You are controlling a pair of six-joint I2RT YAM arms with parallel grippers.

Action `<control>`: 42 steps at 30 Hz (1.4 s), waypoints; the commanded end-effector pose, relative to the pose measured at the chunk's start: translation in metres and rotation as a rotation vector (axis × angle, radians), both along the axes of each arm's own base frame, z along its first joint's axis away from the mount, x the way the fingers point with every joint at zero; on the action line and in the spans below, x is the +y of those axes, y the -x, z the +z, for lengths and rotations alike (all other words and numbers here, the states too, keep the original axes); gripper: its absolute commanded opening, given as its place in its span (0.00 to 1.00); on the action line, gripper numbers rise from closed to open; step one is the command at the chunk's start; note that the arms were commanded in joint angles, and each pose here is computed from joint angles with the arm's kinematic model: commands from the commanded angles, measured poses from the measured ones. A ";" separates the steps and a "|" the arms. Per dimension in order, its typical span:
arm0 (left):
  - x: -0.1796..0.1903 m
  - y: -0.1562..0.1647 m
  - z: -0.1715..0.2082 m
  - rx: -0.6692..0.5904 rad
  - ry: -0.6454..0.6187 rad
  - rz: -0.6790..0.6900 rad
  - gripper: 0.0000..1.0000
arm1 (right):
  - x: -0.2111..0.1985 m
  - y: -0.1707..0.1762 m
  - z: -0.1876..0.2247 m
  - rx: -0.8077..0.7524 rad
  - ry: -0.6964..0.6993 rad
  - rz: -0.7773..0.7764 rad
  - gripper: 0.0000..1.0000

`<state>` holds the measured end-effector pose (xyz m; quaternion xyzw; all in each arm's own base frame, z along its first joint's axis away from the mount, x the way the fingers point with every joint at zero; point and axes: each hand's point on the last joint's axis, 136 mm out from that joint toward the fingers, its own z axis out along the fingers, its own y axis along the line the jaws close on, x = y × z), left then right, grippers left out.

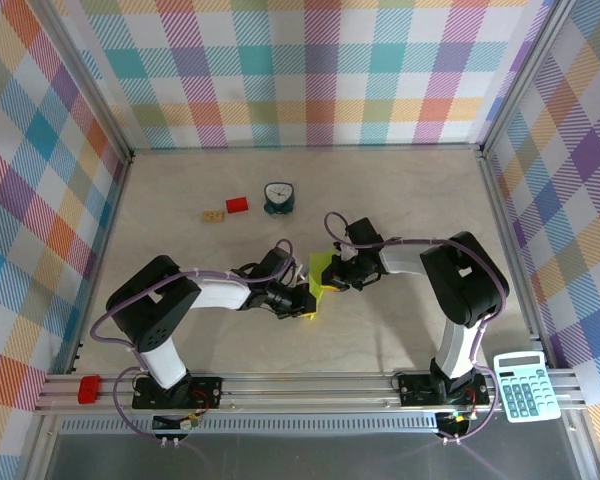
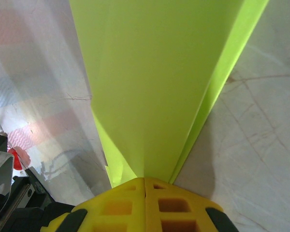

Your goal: Fold a paper plane with a square sheet of paper (fold left side to right side)

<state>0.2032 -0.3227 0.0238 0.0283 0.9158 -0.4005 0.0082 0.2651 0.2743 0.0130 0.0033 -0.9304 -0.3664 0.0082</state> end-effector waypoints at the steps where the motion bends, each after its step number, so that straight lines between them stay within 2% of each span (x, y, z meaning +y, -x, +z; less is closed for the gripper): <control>1: 0.011 0.023 -0.011 0.068 -0.051 -0.022 0.00 | -0.035 0.023 -0.051 0.094 0.215 -0.019 0.00; 19: 0.023 0.039 -0.021 0.077 -0.105 -0.029 0.00 | -0.039 0.025 -0.052 0.098 0.233 -0.017 0.00; 25: 0.021 0.040 -0.014 0.064 -0.079 -0.029 0.00 | -0.039 0.026 -0.052 0.099 0.233 -0.016 0.00; 34: 0.008 0.023 0.030 -0.016 0.036 -0.021 0.00 | -0.038 0.025 -0.051 0.097 0.229 -0.016 0.00; 42: -0.009 0.000 0.028 -0.035 0.031 -0.057 0.00 | -0.036 0.024 -0.051 0.096 0.224 -0.015 0.00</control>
